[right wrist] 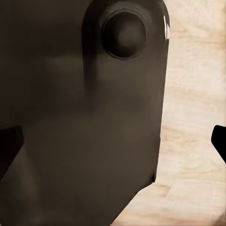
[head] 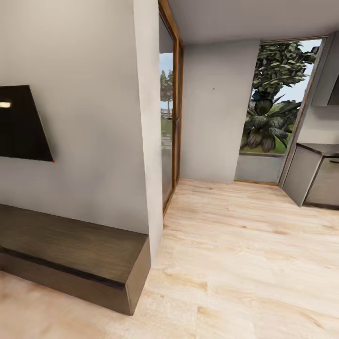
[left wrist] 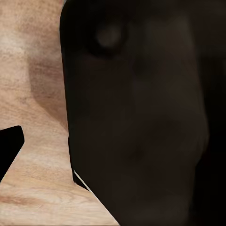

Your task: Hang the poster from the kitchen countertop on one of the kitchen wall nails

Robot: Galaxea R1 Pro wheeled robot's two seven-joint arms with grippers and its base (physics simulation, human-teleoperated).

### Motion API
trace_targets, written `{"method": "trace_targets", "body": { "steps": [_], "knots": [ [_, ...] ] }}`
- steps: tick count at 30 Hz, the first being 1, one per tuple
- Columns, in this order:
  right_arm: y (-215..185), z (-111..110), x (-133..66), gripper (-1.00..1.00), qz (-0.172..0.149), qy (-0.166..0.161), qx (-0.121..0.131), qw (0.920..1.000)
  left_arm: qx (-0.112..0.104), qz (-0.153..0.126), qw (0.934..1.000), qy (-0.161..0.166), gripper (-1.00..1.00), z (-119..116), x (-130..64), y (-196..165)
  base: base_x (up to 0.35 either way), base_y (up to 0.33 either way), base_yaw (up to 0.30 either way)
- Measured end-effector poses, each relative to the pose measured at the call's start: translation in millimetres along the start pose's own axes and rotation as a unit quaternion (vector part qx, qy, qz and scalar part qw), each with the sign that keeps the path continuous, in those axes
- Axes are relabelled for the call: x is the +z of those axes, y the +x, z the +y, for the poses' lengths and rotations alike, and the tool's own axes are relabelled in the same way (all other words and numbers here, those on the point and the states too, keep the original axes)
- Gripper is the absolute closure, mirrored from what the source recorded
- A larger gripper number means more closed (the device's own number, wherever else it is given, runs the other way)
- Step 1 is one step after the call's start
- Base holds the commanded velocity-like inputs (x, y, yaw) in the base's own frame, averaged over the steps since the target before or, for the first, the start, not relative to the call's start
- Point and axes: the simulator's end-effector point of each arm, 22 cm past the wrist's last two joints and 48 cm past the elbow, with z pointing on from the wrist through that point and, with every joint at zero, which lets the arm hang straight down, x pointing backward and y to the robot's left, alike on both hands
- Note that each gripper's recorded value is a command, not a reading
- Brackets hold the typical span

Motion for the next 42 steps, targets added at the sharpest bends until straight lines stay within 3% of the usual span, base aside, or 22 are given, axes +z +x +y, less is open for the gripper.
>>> {"method": "trace_targets", "body": {
  "steps": [6, 8, 19, 24, 32, 36, 37, 38, 39, 40, 41, 42],
  "knots": [
    [-43, -27, -1.9, -1.00, -0.045, 0.018, 0.001, 0.9988, -0.007, -0.015, 0.9997, 0.016, -1.00, -26, -0.7, 4, 0.000, 0.000, 0.000],
    [-45, -27, -2.2, -1.00, -0.051, 0.018, 0.001, 0.9985, -0.007, -0.021, 0.9996, 0.019, -1.00, -32, -1.1, 5, 0.000, 0.000, 0.000],
    [-59, -27, -4.0, -1.00, -0.081, 0.018, 0.000, 0.9965, -0.008, -0.033, 0.9992, 0.019, -1.00, -31, -1.8, 5, 0.000, 0.000, 0.000],
    [-52, -26, -3.2, -1.00, -0.072, 0.017, -0.001, 0.9972, -0.006, -0.027, 0.9995, 0.017, -1.00, -28, -1.3, 4, 0.000, 0.000, 0.000],
    [-108, -62, -12.9, -1.00, -0.133, 0.041, -0.001, 0.9903, -0.004, -0.060, 0.9981, 0.015, -1.00, -26, -2.8, -20, 0.000, 0.000, 0.000],
    [-123, -68, -16.6, -1.00, -0.151, 0.045, 0.000, 0.9875, -0.004, -0.072, 0.9973, 0.015, -1.00, -25, -3.9, -31, 0.000, 0.000, 0.000],
    [-154, -69, -24.7, -1.00, -0.184, 0.045, -0.001, 0.9819, -0.004, -0.106, 0.9943, 0.015, -1.00, -25, -8.3, -62, 0.000, 0.000, 0.000],
    [-217, -68, -48.5, -1.00, -0.253, 0.045, -0.004, 0.9664, -0.006, -0.176, 0.9842, 0.014, -1.00, -24, -24.6, -129, 0.000, 0.000, 0.000],
    [-289, -65, -88.8, -1.00, -0.335, 0.045, -0.008, 0.9411, -0.007, -0.272, 0.9622, 0.013, -1.00, -22, -61.9, -214, 0.000, 0.000, 0.000],
    [-288, -66, -88.5, -1.00, -0.335, 0.045, -0.007, 0.9413, -0.009, -0.371, 0.9284, 0.012, -1.00, -19, -119.5, -297, 0.000, 0.000, 0.000],
    [-288, -66, -88.8, -1.00, -0.335, 0.045, -0.007, 0.9411, -0.009, -0.382, 0.9242, 0.012, -1.00, -19, -126.6, -304, 0.000, 0.000, 0.000],
    [-290, -66, -90.0, -1.00, -0.337, 0.045, -0.008, 0.9403, -0.009, -0.381, 0.9243, 0.012, -1.00, -18, -126.4, -304, 0.000, 0.000, 0.000]
  ]
}}
